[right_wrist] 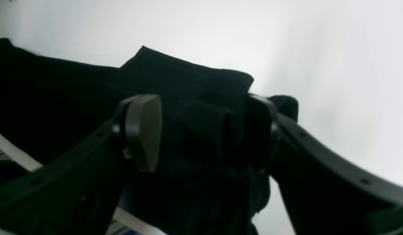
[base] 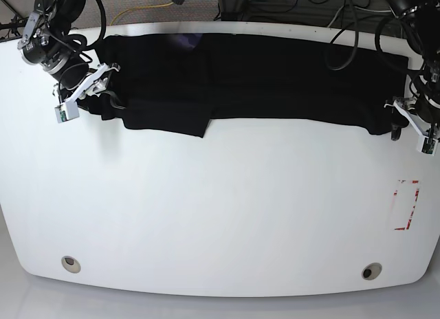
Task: Fold the T-shirt properly
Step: 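Grasp the folded edge with both grippers and pull it taut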
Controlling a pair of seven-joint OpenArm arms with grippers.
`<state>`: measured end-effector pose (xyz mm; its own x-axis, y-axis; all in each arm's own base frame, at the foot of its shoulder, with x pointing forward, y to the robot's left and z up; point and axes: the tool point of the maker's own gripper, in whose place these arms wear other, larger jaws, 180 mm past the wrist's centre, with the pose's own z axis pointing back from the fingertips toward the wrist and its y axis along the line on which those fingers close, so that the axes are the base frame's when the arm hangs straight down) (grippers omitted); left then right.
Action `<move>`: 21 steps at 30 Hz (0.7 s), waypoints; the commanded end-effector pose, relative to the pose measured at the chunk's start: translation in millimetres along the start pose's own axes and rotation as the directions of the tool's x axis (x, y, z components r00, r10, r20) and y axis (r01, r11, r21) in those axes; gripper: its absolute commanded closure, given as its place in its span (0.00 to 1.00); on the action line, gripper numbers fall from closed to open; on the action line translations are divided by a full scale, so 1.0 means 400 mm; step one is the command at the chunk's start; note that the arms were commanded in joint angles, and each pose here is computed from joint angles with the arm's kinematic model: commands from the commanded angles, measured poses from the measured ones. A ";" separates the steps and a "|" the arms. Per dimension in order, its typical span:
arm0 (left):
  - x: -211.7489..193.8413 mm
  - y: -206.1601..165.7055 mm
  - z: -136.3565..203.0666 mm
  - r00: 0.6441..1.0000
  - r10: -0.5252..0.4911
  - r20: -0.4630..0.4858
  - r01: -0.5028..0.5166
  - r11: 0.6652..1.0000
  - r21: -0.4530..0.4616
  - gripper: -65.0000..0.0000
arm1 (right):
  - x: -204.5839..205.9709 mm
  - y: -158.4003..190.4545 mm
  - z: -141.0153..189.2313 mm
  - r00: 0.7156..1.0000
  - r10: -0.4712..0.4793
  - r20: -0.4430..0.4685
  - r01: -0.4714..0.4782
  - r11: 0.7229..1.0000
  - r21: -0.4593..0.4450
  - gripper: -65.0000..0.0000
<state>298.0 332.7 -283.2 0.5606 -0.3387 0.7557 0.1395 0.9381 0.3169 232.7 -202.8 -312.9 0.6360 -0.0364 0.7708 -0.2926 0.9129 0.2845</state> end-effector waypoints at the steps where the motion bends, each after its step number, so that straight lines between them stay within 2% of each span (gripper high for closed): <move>1: -0.009 0.019 -0.051 0.998 0.048 -0.031 -0.048 0.999 0.003 0.34 | 0.030 0.004 0.007 0.999 0.014 0.042 -0.014 1.000 0.007 0.41; 9: -0.085 0.016 -0.153 0.978 0.157 -0.141 -0.166 0.985 -0.051 0.34 | 0.022 0.005 0.007 0.999 0.007 0.036 -0.007 1.000 0.007 0.41; 15: -0.158 -0.004 -0.178 0.954 0.202 -0.220 -0.223 0.972 -0.072 0.35 | 0.016 0.006 0.008 1.000 0.003 0.031 -0.003 1.000 0.007 0.41; 19: -0.152 -0.004 -0.177 0.956 0.203 -0.212 -0.222 0.972 -0.072 0.35 | 0.020 0.006 0.007 0.999 0.005 0.036 -0.005 1.000 0.007 0.41; 21: -0.141 0.004 -0.173 0.960 0.199 -0.198 -0.216 0.974 -0.065 0.40 | 0.016 0.006 0.008 1.000 0.003 0.031 -0.003 1.000 0.007 0.41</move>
<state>307.9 349.4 -391.3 0.7799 -0.1030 0.6174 0.0723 0.9946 0.0745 229.3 -201.5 -316.8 0.6455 -0.0501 0.7621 -0.2823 0.9115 0.2991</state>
